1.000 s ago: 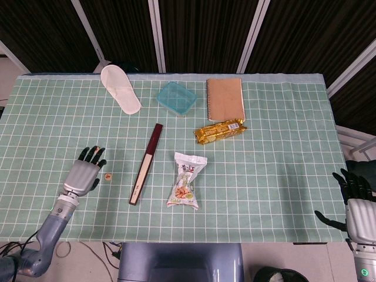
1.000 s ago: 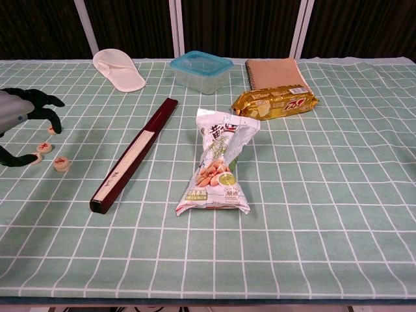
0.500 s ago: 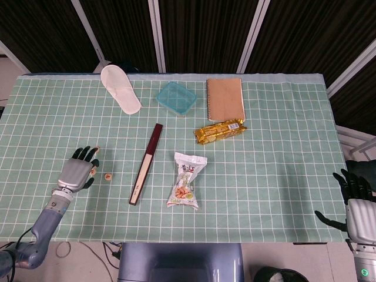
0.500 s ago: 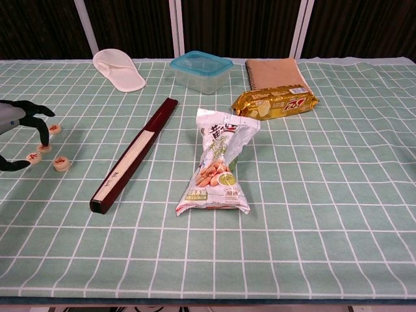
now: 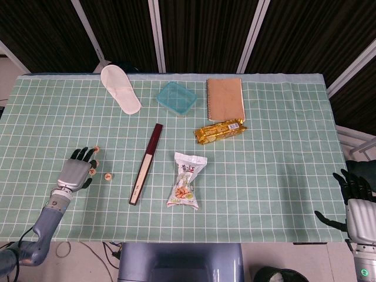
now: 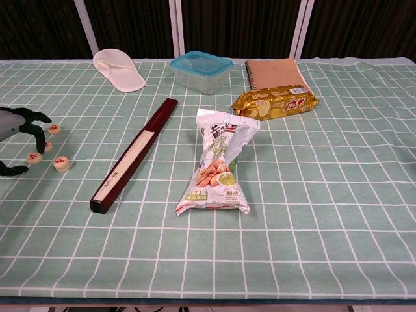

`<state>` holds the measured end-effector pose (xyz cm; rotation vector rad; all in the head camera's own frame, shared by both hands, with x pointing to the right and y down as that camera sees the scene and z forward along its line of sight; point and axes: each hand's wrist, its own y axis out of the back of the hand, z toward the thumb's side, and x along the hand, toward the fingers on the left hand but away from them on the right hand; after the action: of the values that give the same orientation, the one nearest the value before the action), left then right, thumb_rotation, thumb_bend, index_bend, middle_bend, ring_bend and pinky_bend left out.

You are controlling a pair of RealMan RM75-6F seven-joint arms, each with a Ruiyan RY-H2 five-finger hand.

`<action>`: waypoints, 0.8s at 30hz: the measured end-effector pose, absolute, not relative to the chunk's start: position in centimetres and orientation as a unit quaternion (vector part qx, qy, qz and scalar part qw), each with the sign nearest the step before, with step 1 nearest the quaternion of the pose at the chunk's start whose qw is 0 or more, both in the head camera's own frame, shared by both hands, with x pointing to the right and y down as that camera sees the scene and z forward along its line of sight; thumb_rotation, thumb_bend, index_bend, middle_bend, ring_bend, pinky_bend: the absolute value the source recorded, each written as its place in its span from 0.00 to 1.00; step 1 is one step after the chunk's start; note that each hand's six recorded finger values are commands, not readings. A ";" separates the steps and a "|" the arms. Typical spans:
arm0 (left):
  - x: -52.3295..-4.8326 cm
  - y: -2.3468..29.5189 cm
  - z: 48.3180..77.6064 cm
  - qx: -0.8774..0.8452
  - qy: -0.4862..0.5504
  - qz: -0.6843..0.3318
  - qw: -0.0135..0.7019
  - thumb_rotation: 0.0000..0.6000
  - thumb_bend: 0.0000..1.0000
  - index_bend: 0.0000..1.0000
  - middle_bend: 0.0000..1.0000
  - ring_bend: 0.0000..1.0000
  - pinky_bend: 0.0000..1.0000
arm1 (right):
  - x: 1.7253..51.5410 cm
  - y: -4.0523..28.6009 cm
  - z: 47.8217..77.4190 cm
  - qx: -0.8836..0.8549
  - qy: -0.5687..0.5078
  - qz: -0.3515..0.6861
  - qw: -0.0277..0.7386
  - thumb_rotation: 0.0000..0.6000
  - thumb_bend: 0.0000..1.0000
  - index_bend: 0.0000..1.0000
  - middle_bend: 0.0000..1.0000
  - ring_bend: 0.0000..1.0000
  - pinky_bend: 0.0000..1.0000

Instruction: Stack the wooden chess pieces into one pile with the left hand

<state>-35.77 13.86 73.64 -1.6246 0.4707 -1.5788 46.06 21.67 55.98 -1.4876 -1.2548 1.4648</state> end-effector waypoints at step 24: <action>-35.9 14.0 73.6 -0.628 0.178 -0.632 0.417 1.00 0.31 0.47 0.10 0.00 0.10 | 46.1 21.7 56.0 -0.573 -0.486 0.565 0.340 1.00 0.20 0.11 0.07 0.06 0.00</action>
<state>-35.93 14.00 73.64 -1.5773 0.4473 -1.5867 46.13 21.70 56.01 -1.4913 -1.2654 1.4705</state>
